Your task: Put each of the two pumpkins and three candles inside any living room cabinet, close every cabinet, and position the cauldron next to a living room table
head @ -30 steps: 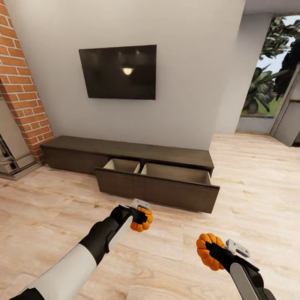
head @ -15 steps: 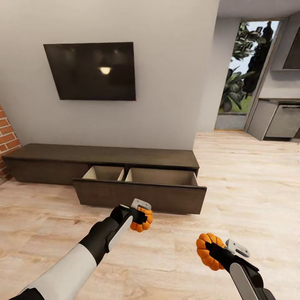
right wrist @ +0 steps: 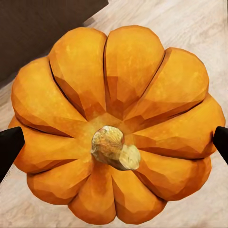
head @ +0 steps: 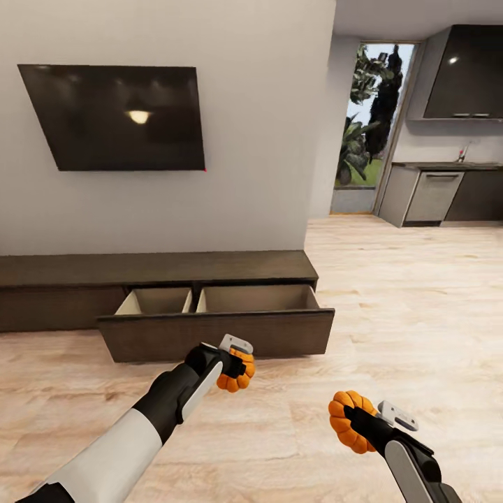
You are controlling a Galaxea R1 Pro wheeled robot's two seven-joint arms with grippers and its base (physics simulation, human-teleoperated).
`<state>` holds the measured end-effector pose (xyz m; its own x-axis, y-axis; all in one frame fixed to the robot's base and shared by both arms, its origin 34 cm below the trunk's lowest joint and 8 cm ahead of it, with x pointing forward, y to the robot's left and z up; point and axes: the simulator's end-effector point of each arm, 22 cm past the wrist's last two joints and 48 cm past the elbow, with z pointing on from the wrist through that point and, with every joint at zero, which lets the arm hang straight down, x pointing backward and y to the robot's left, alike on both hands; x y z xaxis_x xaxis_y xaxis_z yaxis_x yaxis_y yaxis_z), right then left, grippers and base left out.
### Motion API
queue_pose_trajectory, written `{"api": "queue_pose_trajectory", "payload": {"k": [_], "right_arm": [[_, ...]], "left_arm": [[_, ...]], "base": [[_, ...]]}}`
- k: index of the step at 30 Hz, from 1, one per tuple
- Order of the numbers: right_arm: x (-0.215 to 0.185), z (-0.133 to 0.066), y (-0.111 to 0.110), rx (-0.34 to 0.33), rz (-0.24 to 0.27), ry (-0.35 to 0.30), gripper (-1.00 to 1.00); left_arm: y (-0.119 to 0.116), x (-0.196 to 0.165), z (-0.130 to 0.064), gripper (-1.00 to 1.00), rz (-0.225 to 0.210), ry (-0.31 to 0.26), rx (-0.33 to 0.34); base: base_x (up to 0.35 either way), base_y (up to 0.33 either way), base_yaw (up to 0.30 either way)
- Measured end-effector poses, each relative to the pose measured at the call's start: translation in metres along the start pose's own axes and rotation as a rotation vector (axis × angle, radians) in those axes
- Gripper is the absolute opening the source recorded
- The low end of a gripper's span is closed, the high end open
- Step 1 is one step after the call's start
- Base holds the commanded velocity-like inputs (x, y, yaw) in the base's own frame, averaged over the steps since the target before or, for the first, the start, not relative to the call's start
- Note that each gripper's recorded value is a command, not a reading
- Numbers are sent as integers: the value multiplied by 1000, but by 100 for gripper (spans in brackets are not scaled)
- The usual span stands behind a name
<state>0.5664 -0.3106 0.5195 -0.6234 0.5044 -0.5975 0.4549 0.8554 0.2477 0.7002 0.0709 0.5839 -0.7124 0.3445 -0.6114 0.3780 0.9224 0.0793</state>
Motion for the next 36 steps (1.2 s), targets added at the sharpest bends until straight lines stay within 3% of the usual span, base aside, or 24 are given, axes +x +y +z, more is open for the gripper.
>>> {"api": "queue_pose_trajectory", "payload": {"k": [8, 23, 36], "right_arm": [[1, 0, 2, -3, 0, 2, -100], [2, 0, 3, -6, -1, 4, -100], [2, 0, 4, -7, -1, 4, -100]], "left_arm": [[-1, -1, -1, -100, -1, -2, 3], [-1, -1, 0, -100, -2, -2, 4], [-1, 0, 0, -100, -2, 0, 4]], "base": [[243, 104, -68], [29, 4, -2], [176, 0, 19]]}}
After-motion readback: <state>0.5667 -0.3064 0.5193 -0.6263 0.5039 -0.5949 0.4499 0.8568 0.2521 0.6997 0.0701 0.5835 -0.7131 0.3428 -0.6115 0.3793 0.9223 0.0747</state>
